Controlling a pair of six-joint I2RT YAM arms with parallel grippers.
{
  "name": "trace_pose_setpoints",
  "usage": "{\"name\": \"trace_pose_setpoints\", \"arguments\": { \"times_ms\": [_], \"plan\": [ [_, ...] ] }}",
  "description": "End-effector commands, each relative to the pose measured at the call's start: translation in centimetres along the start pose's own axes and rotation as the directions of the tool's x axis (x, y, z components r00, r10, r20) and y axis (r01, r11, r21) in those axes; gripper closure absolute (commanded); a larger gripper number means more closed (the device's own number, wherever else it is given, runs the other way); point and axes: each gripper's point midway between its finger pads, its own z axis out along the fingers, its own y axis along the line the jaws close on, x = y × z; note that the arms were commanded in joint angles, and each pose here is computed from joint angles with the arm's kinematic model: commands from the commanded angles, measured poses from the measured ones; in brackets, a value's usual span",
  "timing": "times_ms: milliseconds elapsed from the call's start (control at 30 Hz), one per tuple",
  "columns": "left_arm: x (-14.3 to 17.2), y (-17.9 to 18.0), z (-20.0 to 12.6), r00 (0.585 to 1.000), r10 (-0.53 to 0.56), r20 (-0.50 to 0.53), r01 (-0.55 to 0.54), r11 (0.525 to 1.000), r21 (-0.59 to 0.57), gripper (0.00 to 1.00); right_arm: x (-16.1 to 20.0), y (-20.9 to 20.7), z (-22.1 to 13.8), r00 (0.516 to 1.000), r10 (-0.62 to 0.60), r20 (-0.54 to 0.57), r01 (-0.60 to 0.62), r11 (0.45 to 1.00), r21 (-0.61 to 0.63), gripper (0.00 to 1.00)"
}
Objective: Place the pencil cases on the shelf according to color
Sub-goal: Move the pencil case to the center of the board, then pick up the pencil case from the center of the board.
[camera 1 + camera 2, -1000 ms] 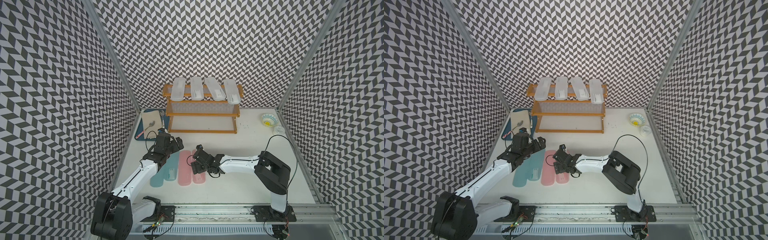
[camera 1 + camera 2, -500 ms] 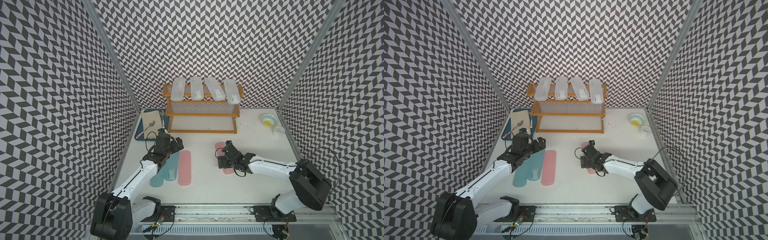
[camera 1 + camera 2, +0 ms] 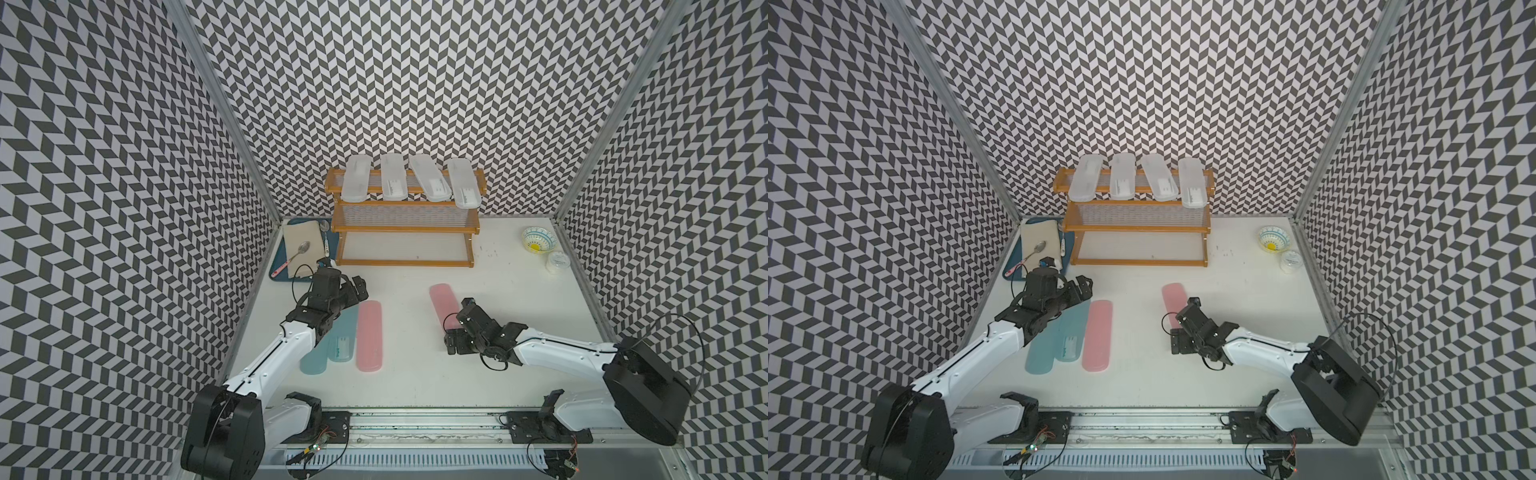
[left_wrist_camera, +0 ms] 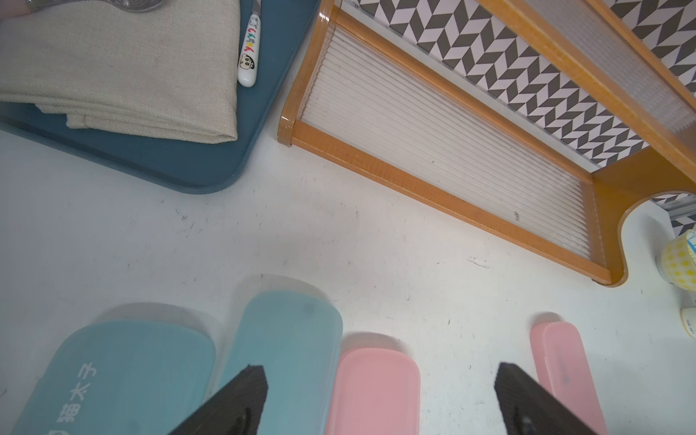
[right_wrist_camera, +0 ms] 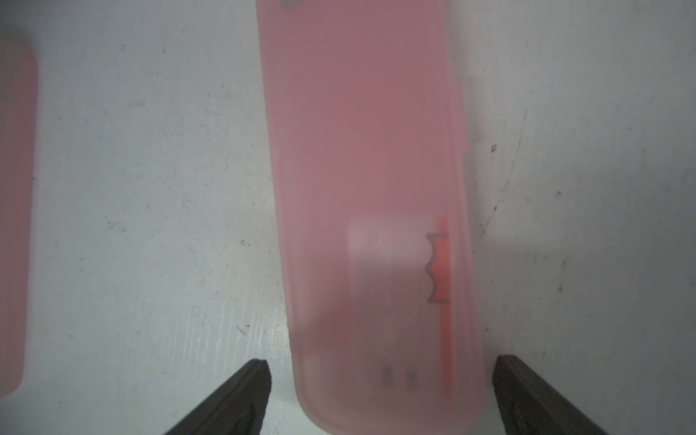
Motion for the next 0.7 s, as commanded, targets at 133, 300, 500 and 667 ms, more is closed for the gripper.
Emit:
{"name": "trace_pose_setpoints", "arguments": {
  "times_ms": [133, 300, 500, 667],
  "plan": [
    [-0.2, -0.1, 0.3, 1.0, 0.01, 0.007, -0.01, 1.0, 0.011, 0.01, -0.7, 0.3, 0.4, 0.998, -0.063, 0.026, 0.063, 0.998, 0.013, 0.04],
    [-0.1, -0.1, 0.4, 1.0, 0.002, 0.005, -0.002, 1.0, 0.013, 0.0, -0.2, 0.2, 0.8, 0.996, -0.093, 0.013, 0.092, 0.994, 0.052, 0.05],
    [-0.1, -0.4, 0.6, 1.0, 0.0, -0.001, 0.0, 1.0, 0.022, 0.01, 0.5, 0.3, 1.4, 0.994, -0.111, -0.013, 0.111, 0.99, 0.086, 0.07],
    [-0.3, -0.5, 0.5, 1.0, 0.0, 0.002, 0.0, 1.0, 0.026, 0.0, 1.3, -0.3, 1.6, 0.995, -0.093, -0.016, 0.095, 0.99, 0.108, 0.13]
  ]
}}
